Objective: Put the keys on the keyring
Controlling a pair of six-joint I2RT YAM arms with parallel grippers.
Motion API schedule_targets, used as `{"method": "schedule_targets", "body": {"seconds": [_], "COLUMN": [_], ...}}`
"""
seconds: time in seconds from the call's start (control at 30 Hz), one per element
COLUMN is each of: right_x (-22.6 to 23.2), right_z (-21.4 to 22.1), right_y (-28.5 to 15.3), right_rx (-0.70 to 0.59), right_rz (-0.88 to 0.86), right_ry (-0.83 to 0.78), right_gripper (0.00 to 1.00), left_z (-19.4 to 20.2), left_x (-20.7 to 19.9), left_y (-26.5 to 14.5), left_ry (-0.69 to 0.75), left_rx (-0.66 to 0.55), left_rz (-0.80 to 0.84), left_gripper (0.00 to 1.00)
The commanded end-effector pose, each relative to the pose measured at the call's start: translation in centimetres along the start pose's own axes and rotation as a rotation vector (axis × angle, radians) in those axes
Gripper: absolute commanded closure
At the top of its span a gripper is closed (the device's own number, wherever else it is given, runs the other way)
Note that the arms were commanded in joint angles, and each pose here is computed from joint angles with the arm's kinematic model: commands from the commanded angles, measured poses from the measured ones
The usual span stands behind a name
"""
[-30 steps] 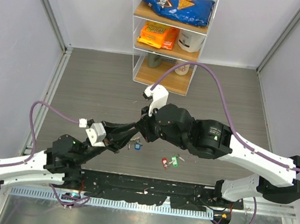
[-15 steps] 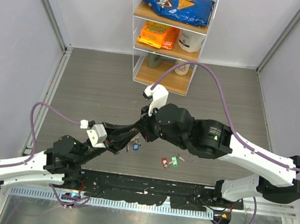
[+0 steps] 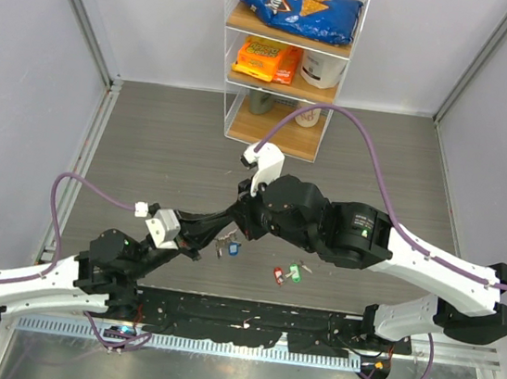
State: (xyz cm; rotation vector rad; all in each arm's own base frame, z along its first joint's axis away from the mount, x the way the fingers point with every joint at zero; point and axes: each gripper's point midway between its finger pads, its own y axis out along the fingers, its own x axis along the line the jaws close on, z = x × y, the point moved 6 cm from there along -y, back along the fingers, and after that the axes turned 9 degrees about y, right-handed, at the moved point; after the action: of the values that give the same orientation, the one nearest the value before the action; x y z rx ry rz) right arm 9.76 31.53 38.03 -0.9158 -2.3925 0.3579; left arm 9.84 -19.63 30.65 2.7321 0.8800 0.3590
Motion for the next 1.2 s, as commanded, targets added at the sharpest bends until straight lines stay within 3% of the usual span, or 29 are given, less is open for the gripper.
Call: {"method": "schedule_targets", "body": {"seconds": [0.0,0.67,0.83,1.0,1.17], "right_x": [1.59,1.44,1.46,1.51,1.43], "right_z": [-2.42,-1.84,-1.91,-1.93,-1.89], "right_y": [-0.81,-0.77,-0.93,-1.00,-0.99], "right_rx": [-0.095,-0.082,-0.082,-0.084,-0.085], "right_rz": [-0.073,-0.084,-0.088,-0.091,-0.088], "right_ry": [0.047,0.035,0.036,0.037,0.033], "right_gripper": [0.94,0.94,0.94,0.94,0.94], "left_z": [-0.80,-1.45,-1.43,-1.46,-1.64], "left_x": [0.80,0.62,0.69,0.77,0.88], "left_y": [-0.08,0.54,0.51,0.34,0.02], "left_ry": [-0.028,-0.050,-0.057,-0.056,-0.061], "left_rx": [-0.051,-0.004,-0.004,-0.007,-0.020], "left_rz": [-0.063,-0.050,-0.058,-0.060,-0.060], "left_gripper": [1.00,1.00,0.84,0.82,0.72]}}
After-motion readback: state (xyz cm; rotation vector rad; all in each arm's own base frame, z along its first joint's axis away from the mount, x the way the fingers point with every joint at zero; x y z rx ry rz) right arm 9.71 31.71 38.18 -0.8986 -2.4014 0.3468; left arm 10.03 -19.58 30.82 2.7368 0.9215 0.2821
